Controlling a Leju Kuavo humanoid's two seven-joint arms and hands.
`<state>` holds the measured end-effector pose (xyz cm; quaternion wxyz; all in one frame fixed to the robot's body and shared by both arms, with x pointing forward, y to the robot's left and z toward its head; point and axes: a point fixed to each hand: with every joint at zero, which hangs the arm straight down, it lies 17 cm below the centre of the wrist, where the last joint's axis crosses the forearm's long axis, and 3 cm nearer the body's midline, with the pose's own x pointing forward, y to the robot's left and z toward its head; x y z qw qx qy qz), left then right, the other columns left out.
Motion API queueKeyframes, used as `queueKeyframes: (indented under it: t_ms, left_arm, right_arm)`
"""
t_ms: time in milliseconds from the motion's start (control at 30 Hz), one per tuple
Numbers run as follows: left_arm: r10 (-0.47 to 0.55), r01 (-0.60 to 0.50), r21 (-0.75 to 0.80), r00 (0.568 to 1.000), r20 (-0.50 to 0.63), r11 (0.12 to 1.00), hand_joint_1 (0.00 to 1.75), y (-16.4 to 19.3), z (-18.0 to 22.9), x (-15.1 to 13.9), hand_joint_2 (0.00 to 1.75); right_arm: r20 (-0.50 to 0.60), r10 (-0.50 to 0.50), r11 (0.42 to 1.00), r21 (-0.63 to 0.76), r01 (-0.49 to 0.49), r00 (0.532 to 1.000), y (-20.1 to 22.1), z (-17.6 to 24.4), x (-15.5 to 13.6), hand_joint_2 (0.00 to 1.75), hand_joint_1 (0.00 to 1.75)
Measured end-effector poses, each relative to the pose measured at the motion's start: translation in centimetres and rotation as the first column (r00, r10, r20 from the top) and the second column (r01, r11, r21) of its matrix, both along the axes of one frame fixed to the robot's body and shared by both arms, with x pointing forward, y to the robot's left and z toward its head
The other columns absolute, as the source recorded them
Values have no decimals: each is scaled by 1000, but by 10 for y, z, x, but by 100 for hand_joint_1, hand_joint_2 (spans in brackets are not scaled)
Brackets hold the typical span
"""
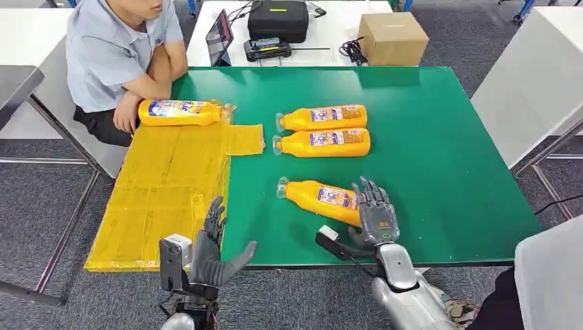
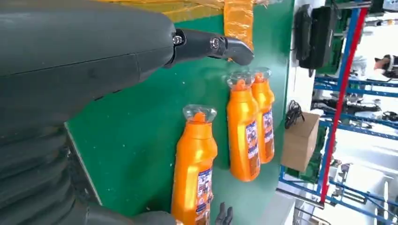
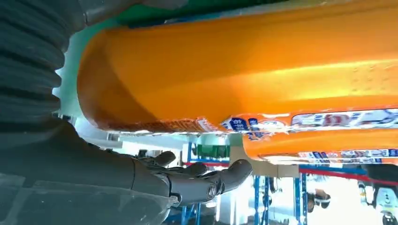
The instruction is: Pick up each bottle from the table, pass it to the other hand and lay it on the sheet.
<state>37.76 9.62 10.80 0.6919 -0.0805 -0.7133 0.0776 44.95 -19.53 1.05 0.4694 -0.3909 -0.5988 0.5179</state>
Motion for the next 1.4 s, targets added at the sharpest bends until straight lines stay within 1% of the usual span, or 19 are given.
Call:
queueKeyframes:
  t_ms: [100,300,467,633,867,1033,1233,1400]
  left_arm:
    - [-7,7,6,1000,-4,1000,0,-1,-1,-2,175]
    - [-10,10,13,1000,-5,1000,0,0,-2,-4,175]
    - [-25,25,16,999,-23,1000,0,-2,-4,-5,175]
    - [-51,52,12,998,-30,999,0,-7,-4,-6,175]
    - [-84,84,-2,995,-53,996,0,-12,-8,-7,175]
    - [-83,82,-8,995,-60,997,0,-10,-9,-9,175]
    - [-81,81,-2,994,-67,997,0,-9,-12,-12,175]
    - [-82,82,5,994,-67,997,0,-8,-12,-12,175]
  right_arm:
    - [-12,17,999,32,-16,1000,7,1,-4,175,0]
    - [-12,27,999,43,-27,1000,12,2,-7,175,0]
    - [-29,-28,999,26,29,999,3,-1,-4,175,0]
    - [-35,-70,997,15,70,997,-9,0,7,175,0]
    - [-59,-90,996,-4,90,994,-15,-4,12,175,0]
    - [-63,-97,995,-33,95,993,-12,-2,14,175,0]
    - [-108,-100,994,24,103,989,-8,-1,12,175,0]
    - [-114,-102,994,38,107,988,-8,-1,10,175,0]
